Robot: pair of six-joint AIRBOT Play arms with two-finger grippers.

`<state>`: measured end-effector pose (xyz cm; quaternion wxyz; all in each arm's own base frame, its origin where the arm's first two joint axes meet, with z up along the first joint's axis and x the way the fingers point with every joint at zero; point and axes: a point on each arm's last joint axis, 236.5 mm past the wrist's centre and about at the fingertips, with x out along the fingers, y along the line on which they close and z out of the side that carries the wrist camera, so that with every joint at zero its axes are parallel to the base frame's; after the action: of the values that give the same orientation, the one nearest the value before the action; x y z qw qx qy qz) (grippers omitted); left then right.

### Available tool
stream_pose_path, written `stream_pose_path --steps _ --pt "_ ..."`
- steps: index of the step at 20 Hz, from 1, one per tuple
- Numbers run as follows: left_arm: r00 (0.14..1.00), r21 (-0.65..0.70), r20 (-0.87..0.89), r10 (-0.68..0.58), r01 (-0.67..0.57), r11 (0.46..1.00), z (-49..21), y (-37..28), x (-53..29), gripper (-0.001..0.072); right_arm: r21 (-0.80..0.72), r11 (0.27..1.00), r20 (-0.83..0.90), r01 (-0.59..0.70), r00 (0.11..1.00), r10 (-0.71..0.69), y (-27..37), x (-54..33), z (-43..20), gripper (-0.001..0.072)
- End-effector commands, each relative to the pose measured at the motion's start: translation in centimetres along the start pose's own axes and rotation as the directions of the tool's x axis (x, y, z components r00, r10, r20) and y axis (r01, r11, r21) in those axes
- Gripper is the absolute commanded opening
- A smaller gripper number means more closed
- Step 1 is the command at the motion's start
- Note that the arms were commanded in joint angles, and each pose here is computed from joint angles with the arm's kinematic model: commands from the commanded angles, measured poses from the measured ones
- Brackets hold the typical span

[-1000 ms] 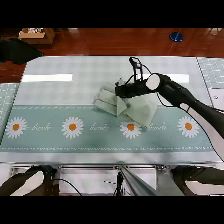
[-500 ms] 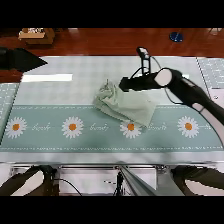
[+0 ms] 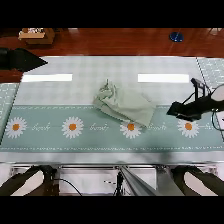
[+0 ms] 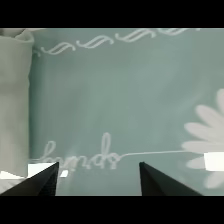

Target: Fold the shirts.

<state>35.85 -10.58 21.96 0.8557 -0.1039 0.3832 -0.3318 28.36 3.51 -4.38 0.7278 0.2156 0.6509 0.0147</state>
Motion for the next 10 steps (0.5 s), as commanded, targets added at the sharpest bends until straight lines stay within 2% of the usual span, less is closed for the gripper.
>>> stream_pose_path --steps 1,8,9,10 --pt "1.0 -0.001 0.001 0.001 -0.001 1.0 0.0 0.0 0.0 0.0024 0.237 0.912 0.148 -0.335 0.94 0.307 4.1 2.7 0.4 0.0573" --pt "1.0 0.0 0.001 0.001 -0.001 1.0 0.0 0.0 0.0 0.0024 0.311 0.875 0.217 -0.372 0.924 0.316 8.5 9.3 0.6 0.0566" --pt "1.0 0.0 0.001 0.0 0.0 1.0 0.0 0.0 0.0 0.0023 0.343 0.862 0.216 -0.374 0.924 0.315 8.9 10.2 0.4 0.0527" --pt "1.0 0.0 -0.001 -0.001 0.001 1.0 0.0 0.0 0.0 0.0024 0.373 0.847 0.209 -0.378 0.924 0.321 9.3 10.8 0.3 0.0268"
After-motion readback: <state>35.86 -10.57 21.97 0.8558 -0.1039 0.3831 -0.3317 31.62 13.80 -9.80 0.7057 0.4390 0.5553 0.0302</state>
